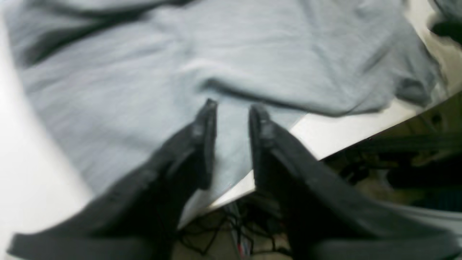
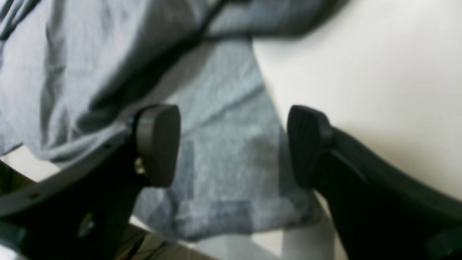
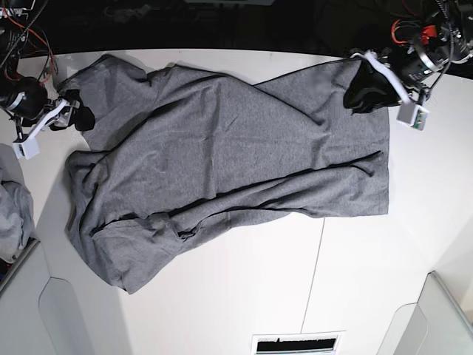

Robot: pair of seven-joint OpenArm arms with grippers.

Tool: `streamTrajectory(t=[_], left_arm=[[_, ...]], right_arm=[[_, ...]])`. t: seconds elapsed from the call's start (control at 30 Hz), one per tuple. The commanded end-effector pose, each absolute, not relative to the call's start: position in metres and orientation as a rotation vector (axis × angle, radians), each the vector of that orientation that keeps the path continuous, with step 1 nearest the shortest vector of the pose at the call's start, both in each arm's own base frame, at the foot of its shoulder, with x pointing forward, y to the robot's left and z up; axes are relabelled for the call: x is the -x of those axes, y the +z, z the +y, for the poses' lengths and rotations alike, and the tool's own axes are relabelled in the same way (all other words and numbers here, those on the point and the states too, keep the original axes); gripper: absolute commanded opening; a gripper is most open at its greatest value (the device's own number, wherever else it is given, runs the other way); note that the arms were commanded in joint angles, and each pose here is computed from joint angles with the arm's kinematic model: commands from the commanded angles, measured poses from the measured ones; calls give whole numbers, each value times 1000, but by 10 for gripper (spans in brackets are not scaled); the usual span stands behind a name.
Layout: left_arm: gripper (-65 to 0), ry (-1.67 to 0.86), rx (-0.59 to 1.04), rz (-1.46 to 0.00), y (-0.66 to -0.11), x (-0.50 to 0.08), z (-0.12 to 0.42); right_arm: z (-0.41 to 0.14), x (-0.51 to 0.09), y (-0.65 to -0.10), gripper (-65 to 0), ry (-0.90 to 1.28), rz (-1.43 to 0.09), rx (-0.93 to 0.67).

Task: Layout the t-shirt on the table in an organized manner, then fold the t-shirt properly
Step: 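Pull the shirt corners apart with both grippers, then release, then grasp the shirt's edge with both grippers and pull it taut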

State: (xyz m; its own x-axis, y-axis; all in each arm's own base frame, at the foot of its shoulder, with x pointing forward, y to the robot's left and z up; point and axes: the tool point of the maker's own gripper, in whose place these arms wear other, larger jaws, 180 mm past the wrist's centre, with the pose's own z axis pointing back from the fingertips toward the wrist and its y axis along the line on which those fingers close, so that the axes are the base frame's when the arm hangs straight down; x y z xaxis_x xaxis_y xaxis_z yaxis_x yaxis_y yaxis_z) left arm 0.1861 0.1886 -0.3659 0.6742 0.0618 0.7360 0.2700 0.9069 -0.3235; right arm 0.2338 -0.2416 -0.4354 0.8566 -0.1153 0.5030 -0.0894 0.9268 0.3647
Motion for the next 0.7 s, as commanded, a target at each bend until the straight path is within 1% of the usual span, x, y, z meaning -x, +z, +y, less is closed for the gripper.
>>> streamTrajectory(t=[0.0, 0.07, 0.1, 0.23, 0.4, 0.67], left_arm=[[-405, -109, 433, -868, -353, -187, 199], [-358, -60, 415, -844, -353, -175, 217], [-350, -41, 412, -829, -355, -167, 223], [-349, 7, 415, -737, -374, -137, 230], [-349, 33, 430, -668, -394, -122, 228], [-349, -15, 431, -602, -414, -114, 221]], right_arm=[[-247, -235, -428, -203, -4, -571, -384], [-248, -221, -436, -203, -6, -536, -375], [-249, -216, -439, -203, -5, -522, -368], [-257, -192, -452, -203, 8, -456, -320], [-273, -173, -455, -203, 20, -424, -280], [-302, -182, -440, -203, 44, -448, -219]])
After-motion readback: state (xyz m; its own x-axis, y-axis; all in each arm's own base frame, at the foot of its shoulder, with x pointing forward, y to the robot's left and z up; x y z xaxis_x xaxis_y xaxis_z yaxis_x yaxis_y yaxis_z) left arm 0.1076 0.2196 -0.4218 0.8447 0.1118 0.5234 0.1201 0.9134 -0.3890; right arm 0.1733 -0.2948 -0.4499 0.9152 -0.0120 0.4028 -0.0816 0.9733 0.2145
